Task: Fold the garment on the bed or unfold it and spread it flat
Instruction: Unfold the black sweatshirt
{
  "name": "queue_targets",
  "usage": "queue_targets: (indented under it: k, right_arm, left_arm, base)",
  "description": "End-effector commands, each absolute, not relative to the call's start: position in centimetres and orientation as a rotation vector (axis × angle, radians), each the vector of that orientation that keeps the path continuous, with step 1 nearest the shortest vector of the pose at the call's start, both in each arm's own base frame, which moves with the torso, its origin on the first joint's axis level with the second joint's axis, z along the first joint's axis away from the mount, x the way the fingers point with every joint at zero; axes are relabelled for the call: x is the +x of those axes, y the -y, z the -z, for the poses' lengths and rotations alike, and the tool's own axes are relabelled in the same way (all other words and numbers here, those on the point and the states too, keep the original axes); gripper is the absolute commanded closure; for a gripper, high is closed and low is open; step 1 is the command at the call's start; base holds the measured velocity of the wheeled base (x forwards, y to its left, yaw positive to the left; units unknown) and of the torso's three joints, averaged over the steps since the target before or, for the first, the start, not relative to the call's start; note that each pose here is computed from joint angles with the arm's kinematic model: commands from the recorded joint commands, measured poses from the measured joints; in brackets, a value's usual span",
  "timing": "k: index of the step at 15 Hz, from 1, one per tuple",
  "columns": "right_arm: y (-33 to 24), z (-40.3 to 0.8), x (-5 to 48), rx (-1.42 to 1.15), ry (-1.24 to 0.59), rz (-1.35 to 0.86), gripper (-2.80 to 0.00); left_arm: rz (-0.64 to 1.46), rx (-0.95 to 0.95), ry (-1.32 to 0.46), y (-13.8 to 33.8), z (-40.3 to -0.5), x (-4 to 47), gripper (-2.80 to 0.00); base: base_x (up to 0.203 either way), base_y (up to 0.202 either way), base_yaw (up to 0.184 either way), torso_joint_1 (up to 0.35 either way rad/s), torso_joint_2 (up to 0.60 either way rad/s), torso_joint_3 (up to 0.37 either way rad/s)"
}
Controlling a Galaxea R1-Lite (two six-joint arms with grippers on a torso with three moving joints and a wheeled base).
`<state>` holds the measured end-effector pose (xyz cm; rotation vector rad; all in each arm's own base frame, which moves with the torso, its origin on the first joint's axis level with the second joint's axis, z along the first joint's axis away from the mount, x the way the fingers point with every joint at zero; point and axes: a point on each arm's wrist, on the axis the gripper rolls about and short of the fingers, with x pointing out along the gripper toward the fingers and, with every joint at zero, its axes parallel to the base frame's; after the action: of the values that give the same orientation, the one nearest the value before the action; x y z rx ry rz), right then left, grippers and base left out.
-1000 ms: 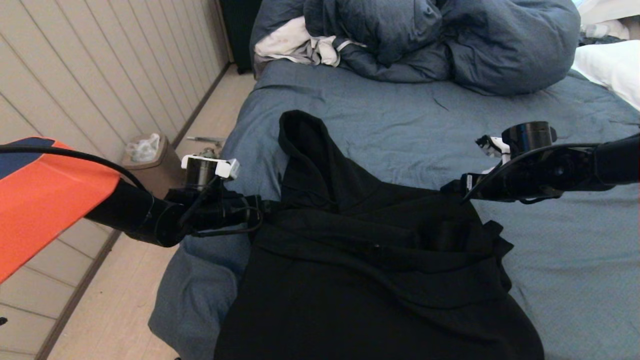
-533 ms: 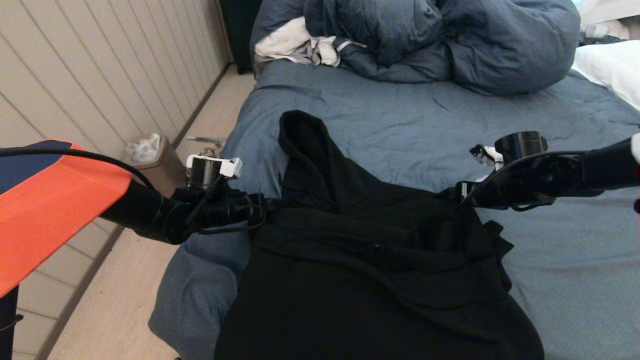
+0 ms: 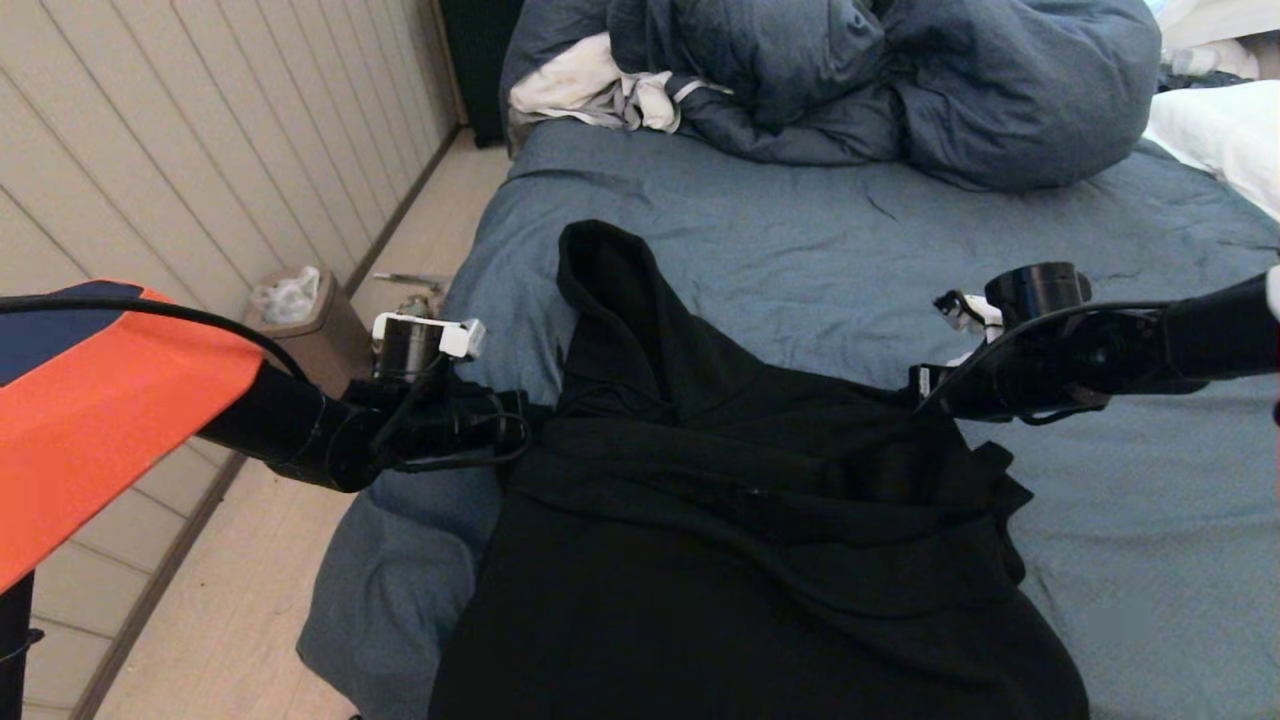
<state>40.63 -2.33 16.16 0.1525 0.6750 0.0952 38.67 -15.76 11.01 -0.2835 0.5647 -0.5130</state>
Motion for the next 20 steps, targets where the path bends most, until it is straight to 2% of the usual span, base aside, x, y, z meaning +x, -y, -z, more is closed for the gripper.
queue_targets:
  k: [1, 9, 16, 20]
  right_arm:
    - [2.2, -17.1, 40.3, 0.152, -0.652, -0.100, 0.00]
    - [1.7, -19.3, 40.5, 0.164, -0.575, -0.105, 0.00]
    - [1.9, -23.5, 42.8, 0.205, -0.405, -0.066, 0.00]
    - [2.2, -21.6, 45.3, 0.195, -0.411, -0.016, 0.00]
  left_arm:
    - [0.526, -0.286, -0.552, 16.1, -11.6, 38.3, 0.00]
    - [0.556, -0.294, -0.434, 17.1, -16.4, 38.8, 0.00]
    - [0.488, -0.305, -0.291, 16.3, -21.0, 41.0, 0.00]
    - [0.455, -0.307, -0.310, 16.1, -20.2, 43.7, 0.00]
  base:
    - [0.000, 0.000, 0.000, 0.000, 0.00, 0.000]
    - [0.000, 0.000, 0.000, 0.000, 0.00, 0.000]
    - [0.000, 0.000, 0.000, 0.000, 0.00, 0.000]
    - [0.000, 0.000, 0.000, 0.000, 0.00, 0.000]
